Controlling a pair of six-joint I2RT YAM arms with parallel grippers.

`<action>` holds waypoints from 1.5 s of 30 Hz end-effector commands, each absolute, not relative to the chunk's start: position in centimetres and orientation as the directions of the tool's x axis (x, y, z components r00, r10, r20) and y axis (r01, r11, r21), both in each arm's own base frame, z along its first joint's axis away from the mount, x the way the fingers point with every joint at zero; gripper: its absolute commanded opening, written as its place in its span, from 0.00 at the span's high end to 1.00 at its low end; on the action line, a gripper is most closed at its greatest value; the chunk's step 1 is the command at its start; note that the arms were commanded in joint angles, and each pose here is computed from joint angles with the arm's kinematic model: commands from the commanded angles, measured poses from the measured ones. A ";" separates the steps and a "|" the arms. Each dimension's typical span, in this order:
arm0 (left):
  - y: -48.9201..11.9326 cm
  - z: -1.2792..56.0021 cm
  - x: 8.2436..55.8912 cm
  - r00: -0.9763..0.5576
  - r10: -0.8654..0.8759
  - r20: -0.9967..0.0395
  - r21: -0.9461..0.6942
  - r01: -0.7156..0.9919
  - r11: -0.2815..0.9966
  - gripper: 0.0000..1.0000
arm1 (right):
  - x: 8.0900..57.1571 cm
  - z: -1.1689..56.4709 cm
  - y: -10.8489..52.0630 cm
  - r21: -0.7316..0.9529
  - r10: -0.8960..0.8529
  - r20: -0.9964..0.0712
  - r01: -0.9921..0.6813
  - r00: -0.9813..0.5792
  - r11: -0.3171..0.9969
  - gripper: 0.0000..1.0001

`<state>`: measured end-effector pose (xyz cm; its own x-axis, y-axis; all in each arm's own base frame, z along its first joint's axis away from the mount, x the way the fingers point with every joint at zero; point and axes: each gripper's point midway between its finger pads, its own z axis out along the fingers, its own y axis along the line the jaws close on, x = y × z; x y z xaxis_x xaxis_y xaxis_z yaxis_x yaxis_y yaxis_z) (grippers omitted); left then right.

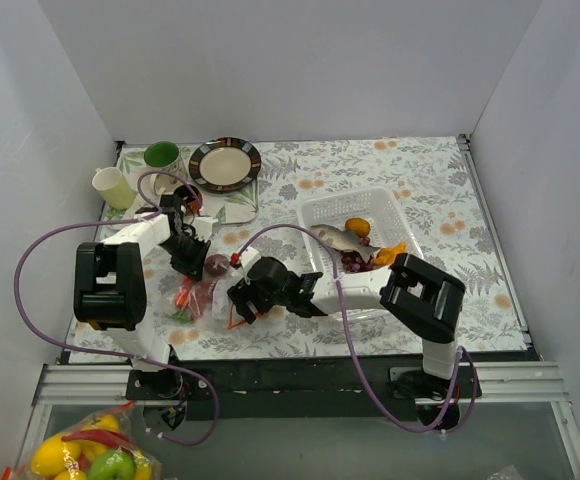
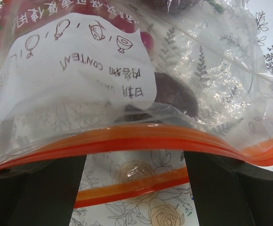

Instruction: Open the zip-top bag and remove the fake food

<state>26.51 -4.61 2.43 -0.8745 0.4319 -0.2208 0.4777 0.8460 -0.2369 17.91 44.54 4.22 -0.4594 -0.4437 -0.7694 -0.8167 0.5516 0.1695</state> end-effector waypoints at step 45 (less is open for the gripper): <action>-6.7 7.9 31.1 -0.876 0.365 -0.314 -0.305 0.458 0.835 1.00 | 17.1 15.1 39.3 -0.013 -0.339 -0.908 -0.793 -0.245 0.609 0.86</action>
<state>29.43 -5.12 5.47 -0.8801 0.4062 -0.2459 0.4622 0.8516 -0.2475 16.56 42.83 14.51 -0.1949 -0.3227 -0.9262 -0.8548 0.5190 -0.0009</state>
